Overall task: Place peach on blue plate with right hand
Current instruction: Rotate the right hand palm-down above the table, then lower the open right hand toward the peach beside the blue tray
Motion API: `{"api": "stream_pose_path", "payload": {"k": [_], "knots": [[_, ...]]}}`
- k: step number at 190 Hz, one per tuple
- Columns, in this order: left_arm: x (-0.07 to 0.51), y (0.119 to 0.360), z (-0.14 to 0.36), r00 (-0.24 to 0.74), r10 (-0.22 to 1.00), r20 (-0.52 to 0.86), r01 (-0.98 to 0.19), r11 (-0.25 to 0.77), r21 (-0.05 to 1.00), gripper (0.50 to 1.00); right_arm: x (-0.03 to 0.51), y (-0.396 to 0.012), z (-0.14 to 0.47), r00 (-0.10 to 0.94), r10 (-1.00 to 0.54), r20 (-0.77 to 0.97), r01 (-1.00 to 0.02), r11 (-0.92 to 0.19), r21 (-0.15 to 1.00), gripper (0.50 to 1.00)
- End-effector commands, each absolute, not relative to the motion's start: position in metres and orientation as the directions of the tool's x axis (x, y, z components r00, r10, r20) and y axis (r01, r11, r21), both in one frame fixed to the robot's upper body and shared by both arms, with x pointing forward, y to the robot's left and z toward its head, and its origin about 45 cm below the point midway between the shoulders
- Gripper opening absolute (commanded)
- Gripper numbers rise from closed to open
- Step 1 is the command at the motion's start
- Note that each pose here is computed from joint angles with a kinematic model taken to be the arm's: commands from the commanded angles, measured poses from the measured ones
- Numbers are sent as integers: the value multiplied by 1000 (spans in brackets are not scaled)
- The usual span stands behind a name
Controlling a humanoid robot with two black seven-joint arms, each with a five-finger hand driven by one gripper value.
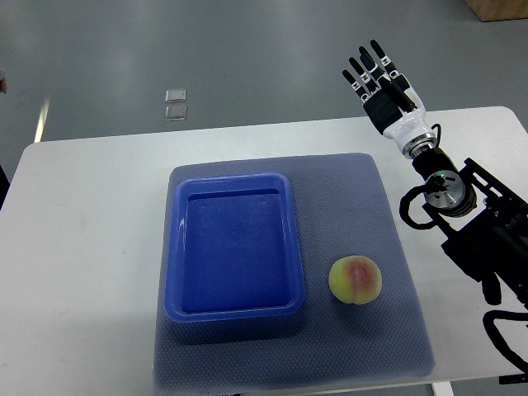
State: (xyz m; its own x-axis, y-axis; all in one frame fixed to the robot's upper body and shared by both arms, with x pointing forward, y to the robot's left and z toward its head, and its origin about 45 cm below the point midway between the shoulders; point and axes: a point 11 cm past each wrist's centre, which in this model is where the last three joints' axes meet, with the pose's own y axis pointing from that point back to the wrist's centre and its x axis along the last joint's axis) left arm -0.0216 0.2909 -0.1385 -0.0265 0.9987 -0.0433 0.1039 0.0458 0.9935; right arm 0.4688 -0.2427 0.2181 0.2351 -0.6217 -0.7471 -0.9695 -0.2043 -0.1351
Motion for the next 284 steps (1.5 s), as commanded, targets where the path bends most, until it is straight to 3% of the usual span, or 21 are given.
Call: {"api": "stream_pose_path", "payload": {"k": [1,67,92,93,111,121,122,132,141,142,146,162,176,177,179,209,244,284], "knots": [[-22,291,-138,-26,999,-42,104,45,994,1000,469,-242,219,237,-621,-747,-969,-205,-137,930],[-22,292,-138,-26,999,-40,104,43,994,1000,469,-240,222,253,-622,-741,-965,-218,-147,930],[-22,292,-138,-28,999,-41,104,43,994,1000,470,-234,233,318,-666,-674,-945,-280,-169,930],[-22,291,-138,-25,999,-42,104,44,994,1000,472,-233,240,356,-713,-604,-931,-322,-169,930],[-22,291,-138,-25,999,-44,104,46,993,1000,475,-230,255,425,-775,-468,-903,-397,-164,930],[-22,291,-138,-25,999,-44,104,46,993,1000,475,-230,255,425,-775,-468,-903,-397,-164,930],[-22,291,-138,-25,999,-44,104,46,993,1000,475,-230,262,463,-798,-386,-885,-444,-144,930],[-22,291,-138,-25,999,-45,104,47,993,1000,474,-226,270,519,-805,-285,-853,-511,-109,930],[-22,291,-138,-25,999,-45,104,47,993,1000,474,-226,270,520,-805,-285,-852,-511,-109,930],[-22,290,-138,-25,999,-48,103,50,993,1000,470,-219,275,592,-785,-183,-803,-592,-63,930],[-22,290,-138,-23,999,-48,104,50,993,1000,465,-216,277,643,-758,-108,-763,-646,-16,930],[-22,288,-138,-23,998,-54,104,56,993,1000,456,-210,285,745,-662,83,-667,-736,118,930],[-21,286,-138,-23,998,-59,102,61,993,1000,455,-211,285,762,-635,129,-648,-745,159,930],[-22,285,-138,-23,998,-63,103,65,993,1000,451,-214,284,799,-553,236,-600,-754,268,930],[-22,285,-138,-23,998,-63,104,65,992,1000,449,-216,283,809,-529,257,-587,-753,297,930],[-19,283,-138,-21,997,-70,99,71,993,1000,430,-231,297,875,-241,419,-456,-698,551,930],[-16,279,-138,-20,996,-82,94,83,992,1000,404,-236,310,891,2,454,-367,-586,723,930],[-16,278,-138,-20,996,-83,92,85,992,1000,381,-230,316,896,70,439,-322,-580,748,930]]}}
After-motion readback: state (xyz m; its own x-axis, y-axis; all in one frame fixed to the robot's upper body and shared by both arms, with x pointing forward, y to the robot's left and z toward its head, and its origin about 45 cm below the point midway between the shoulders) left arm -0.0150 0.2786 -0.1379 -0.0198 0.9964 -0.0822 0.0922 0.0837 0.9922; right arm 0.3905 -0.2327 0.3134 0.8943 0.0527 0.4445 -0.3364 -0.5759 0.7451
